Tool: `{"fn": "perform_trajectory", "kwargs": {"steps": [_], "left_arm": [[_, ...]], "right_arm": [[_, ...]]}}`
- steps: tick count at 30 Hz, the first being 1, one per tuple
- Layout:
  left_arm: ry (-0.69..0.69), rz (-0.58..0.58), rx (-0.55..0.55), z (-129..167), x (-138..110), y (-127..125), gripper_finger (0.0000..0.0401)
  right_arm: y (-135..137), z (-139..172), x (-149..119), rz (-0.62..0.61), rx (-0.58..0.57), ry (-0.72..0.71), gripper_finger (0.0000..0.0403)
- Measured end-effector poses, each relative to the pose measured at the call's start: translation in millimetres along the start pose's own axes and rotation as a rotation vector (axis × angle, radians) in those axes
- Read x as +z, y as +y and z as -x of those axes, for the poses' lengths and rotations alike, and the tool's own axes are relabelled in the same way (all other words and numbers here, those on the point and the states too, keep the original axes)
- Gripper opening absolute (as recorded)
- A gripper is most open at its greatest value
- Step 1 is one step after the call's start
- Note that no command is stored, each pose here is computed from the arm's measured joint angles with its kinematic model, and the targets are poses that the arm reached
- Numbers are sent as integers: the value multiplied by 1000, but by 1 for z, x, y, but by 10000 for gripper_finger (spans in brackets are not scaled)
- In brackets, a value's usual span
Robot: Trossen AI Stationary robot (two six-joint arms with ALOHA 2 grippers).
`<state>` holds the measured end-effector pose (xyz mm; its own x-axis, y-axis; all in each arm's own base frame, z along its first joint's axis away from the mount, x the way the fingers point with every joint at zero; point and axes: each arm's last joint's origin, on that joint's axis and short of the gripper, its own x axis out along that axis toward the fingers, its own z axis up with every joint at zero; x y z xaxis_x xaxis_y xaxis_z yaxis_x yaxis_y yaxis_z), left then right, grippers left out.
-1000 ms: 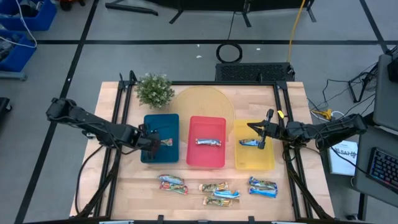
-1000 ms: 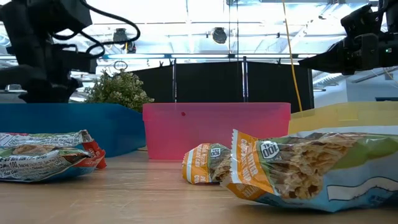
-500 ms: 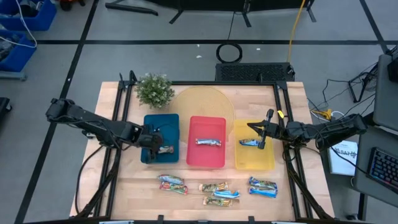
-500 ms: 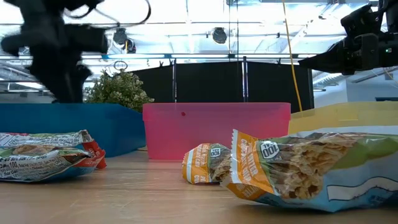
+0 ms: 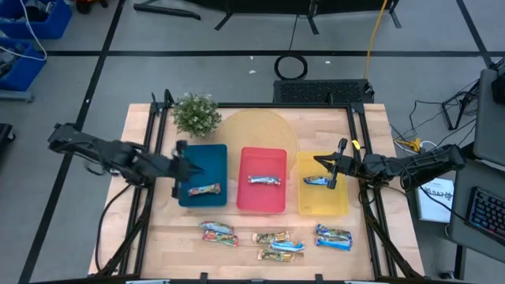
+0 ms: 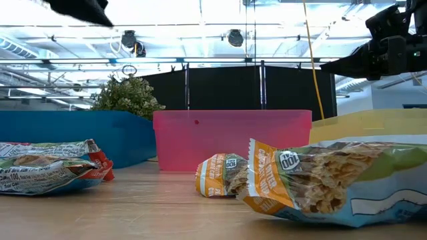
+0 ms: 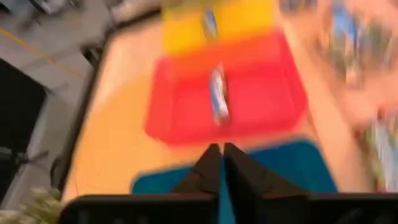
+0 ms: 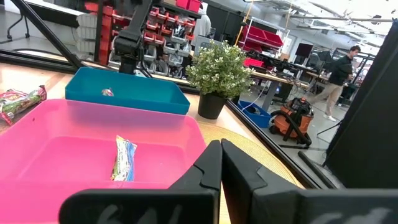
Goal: Pick and place Granola Bars by type
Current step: Put the blue granola bar into the yellow bin
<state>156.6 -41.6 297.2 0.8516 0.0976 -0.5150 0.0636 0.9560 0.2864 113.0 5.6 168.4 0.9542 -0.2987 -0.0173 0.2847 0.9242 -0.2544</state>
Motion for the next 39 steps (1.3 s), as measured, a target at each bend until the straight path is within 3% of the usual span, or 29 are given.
{"fn": "perform_trajectory", "kwargs": {"steps": [5,10,14,17,21,26,32,39], "left_arm": [[-191,81,-18,12,-14,1,19],[-275,154,-17,-12,-47,-13,5],[-351,103,-5,-34,-79,-26,9],[-393,60,71,-40,-94,-28,4],[-425,58,124,-42,-97,-25,10],[-413,82,114,-42,-99,-24,4],[-406,90,117,-43,-99,-24,36],[-402,133,106,-43,-100,-24,55]], "right_arm": [[0,0,0,0,0,0,0],[0,0,0,-1,1,-1,0],[0,0,0,-3,1,-2,0],[-1,0,6,-52,-8,-61,0],[-2,0,18,-54,24,-179,0],[3,-8,15,93,53,-100,0],[12,-29,62,149,114,-86,0],[53,-68,121,305,149,157,0]]}}
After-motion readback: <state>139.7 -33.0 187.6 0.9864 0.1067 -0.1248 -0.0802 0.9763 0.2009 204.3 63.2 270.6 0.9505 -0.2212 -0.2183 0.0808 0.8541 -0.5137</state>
